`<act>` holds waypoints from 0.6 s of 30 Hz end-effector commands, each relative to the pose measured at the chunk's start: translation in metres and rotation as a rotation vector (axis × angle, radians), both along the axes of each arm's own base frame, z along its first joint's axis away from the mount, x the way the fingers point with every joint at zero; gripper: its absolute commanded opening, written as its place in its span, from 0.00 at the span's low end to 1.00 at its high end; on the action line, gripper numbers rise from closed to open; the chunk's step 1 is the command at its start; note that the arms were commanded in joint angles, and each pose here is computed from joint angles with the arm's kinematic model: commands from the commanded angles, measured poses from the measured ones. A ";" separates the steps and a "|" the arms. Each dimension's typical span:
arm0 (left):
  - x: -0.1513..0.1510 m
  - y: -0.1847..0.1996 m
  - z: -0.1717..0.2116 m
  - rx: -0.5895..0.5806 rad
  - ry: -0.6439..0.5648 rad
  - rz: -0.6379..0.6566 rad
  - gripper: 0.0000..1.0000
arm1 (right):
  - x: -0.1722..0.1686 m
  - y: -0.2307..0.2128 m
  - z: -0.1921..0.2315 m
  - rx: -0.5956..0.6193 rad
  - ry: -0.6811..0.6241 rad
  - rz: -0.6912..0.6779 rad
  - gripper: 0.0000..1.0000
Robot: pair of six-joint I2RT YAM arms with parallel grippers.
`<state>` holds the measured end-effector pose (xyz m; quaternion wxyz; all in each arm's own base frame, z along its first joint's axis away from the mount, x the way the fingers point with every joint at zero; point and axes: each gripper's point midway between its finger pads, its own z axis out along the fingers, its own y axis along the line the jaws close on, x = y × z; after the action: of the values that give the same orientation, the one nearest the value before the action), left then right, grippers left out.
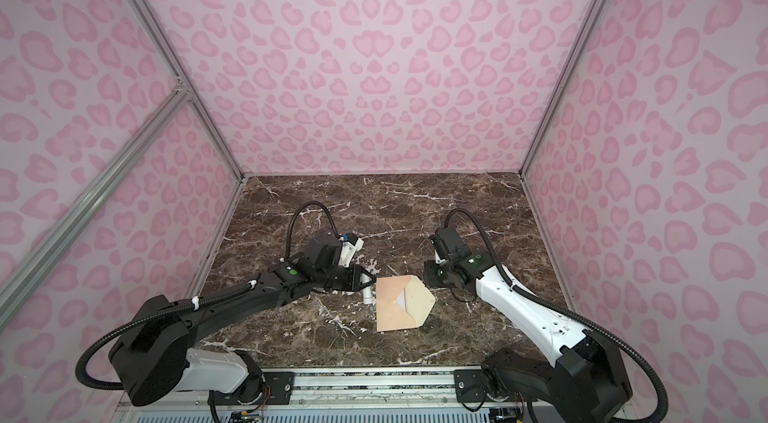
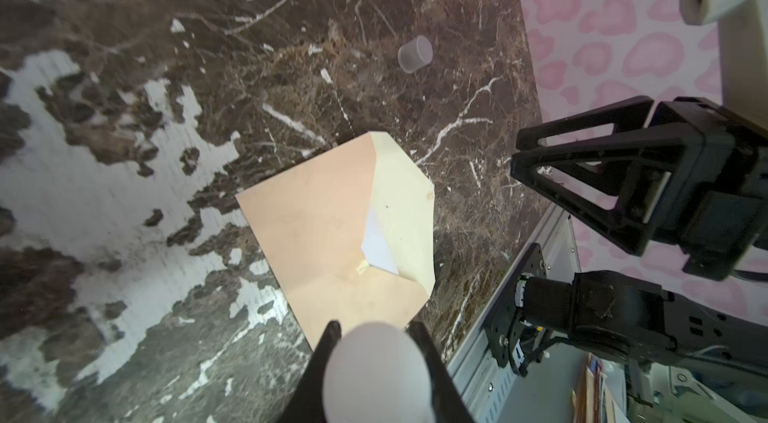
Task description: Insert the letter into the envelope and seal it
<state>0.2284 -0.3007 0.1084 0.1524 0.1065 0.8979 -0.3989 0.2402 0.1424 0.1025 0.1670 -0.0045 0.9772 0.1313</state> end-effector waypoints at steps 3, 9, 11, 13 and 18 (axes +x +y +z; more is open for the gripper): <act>-0.003 -0.025 0.005 -0.172 0.050 -0.032 0.13 | -0.018 -0.009 -0.023 0.055 0.149 -0.076 0.51; -0.001 -0.035 -0.014 -0.224 0.110 -0.031 0.12 | -0.023 -0.015 -0.042 0.121 0.210 -0.098 0.51; 0.000 -0.038 -0.020 -0.228 0.125 -0.030 0.11 | -0.024 -0.018 -0.046 0.150 0.221 -0.107 0.51; -0.001 -0.038 -0.026 -0.223 0.134 -0.029 0.11 | -0.023 -0.019 -0.046 0.175 0.219 -0.112 0.50; -0.001 -0.036 -0.042 -0.181 0.156 -0.029 0.10 | -0.020 -0.020 -0.048 0.243 0.215 -0.125 0.50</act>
<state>0.2241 -0.3320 0.0621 0.0780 0.0652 0.8734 -0.4762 0.2164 0.1161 0.0523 0.0630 0.0986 0.9711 0.2080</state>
